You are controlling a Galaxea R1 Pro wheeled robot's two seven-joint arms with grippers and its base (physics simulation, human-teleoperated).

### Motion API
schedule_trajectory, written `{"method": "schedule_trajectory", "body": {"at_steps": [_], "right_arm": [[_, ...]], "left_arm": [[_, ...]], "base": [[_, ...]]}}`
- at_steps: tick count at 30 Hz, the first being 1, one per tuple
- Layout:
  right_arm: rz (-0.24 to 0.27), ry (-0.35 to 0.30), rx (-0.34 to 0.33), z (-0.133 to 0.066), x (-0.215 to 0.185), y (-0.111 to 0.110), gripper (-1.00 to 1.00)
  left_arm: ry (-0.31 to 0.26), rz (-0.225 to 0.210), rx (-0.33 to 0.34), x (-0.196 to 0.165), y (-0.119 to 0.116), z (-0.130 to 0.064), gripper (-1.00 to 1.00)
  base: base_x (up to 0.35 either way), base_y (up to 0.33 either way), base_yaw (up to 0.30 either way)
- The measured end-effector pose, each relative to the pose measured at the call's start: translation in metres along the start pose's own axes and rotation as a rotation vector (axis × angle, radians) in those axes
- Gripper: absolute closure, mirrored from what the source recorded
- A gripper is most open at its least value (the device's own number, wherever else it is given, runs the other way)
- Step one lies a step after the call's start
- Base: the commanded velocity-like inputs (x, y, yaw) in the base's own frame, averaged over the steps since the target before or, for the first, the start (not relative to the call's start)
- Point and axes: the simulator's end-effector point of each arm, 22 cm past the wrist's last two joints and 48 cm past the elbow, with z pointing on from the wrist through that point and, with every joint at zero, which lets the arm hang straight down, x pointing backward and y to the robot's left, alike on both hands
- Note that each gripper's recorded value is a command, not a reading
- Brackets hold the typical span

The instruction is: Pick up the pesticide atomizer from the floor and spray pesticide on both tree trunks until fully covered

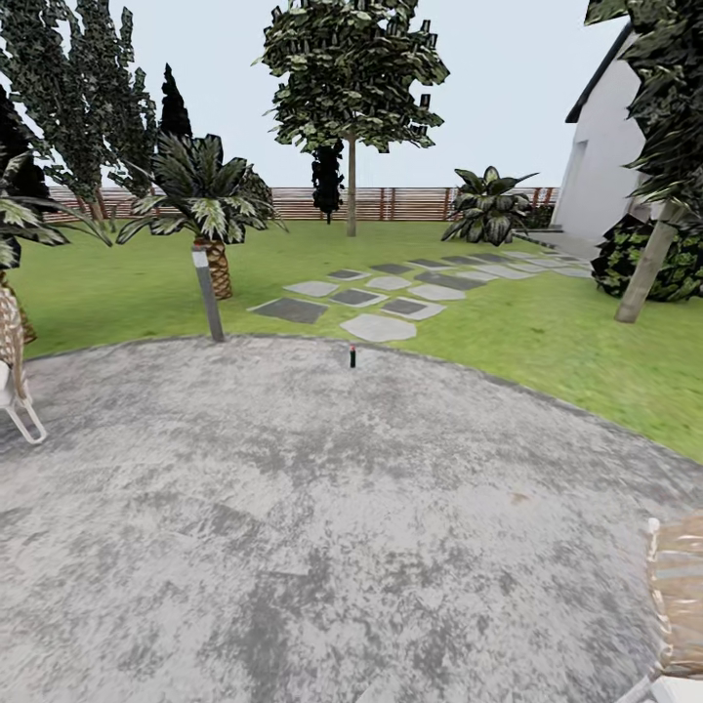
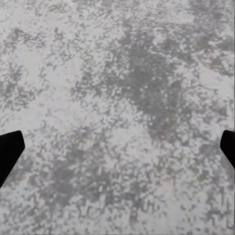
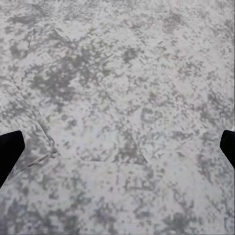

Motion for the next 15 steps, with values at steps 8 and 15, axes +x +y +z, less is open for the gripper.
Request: {"method": "schedule_trajectory", "body": {"at_steps": [8,15], "right_arm": [[-0.001,0.003,-0.001,0.000,0.002,0.000,-1.00],[0.010,0.053,-0.017,-0.005,0.024,0.014,-1.00]], "left_arm": [[0.000,0.000,0.000,0.000,0.000,0.000,-1.00],[0.000,0.000,0.000,0.000,0.000,0.000,-1.00]], "base": [[0.338,0.076,0.000],[0.338,0.076,0.000]]}}
